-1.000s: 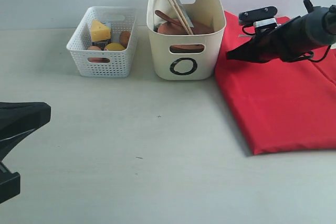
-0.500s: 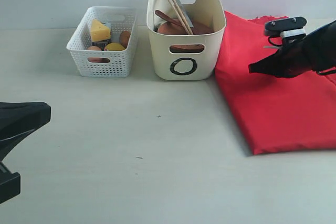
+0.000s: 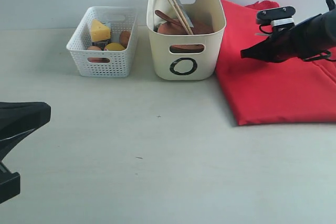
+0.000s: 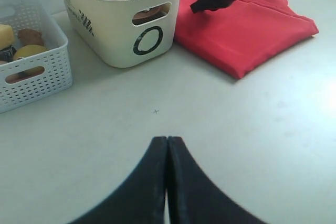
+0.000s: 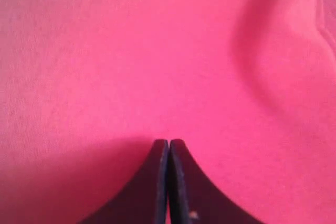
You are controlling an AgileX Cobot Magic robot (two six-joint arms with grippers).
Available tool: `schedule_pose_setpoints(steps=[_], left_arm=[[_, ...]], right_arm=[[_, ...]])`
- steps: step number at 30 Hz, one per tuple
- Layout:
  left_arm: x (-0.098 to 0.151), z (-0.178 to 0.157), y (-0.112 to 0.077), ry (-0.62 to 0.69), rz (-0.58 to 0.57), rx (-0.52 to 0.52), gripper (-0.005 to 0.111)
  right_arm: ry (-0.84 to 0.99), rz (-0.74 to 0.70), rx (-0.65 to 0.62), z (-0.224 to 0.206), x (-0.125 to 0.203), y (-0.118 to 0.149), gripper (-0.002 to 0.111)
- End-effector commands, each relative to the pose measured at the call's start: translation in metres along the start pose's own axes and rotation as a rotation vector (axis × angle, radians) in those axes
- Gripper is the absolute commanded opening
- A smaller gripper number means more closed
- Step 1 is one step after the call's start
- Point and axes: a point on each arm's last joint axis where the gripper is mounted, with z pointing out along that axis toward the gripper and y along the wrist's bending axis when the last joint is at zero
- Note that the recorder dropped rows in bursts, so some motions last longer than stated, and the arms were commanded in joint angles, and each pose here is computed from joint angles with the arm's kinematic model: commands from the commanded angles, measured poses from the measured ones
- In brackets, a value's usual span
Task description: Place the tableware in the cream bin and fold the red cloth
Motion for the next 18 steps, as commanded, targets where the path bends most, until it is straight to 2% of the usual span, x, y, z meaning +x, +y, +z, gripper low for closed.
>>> schedule_pose_setpoints(steps=[1, 5, 8, 11, 13, 18], left_arm=[[0.000, -0.001, 0.000, -0.011, 0.013, 0.005, 0.001], [-0.001, -0.001, 0.000, -0.012, 0.019, 0.001, 0.001], [-0.001, -0.003, 0.001, -0.024, 0.016, -0.001, 0.001], [-0.006, -0.014, 0.005, -0.089, -0.001, -0.016, 0.001], [-0.009, -0.025, 0.011, -0.146, -0.012, -0.056, 0.001], [-0.007, -0.050, 0.026, -0.270, -0.053, -0.171, 0.001]], right_arm=[[0.049, 0.005, -0.111, 0.004, 0.006, 0.009, 0.000], [0.002, 0.049, -0.090, -0.026, -0.010, -0.005, 0.000], [-0.069, 0.080, -0.043, -0.069, -0.027, -0.021, 0.000], [-0.157, 0.119, 0.052, -0.119, -0.036, -0.032, 0.000], [-0.212, 0.147, 0.109, -0.149, -0.037, -0.037, 0.000], [-0.290, 0.259, 0.114, -0.215, -0.020, -0.037, 0.000]])
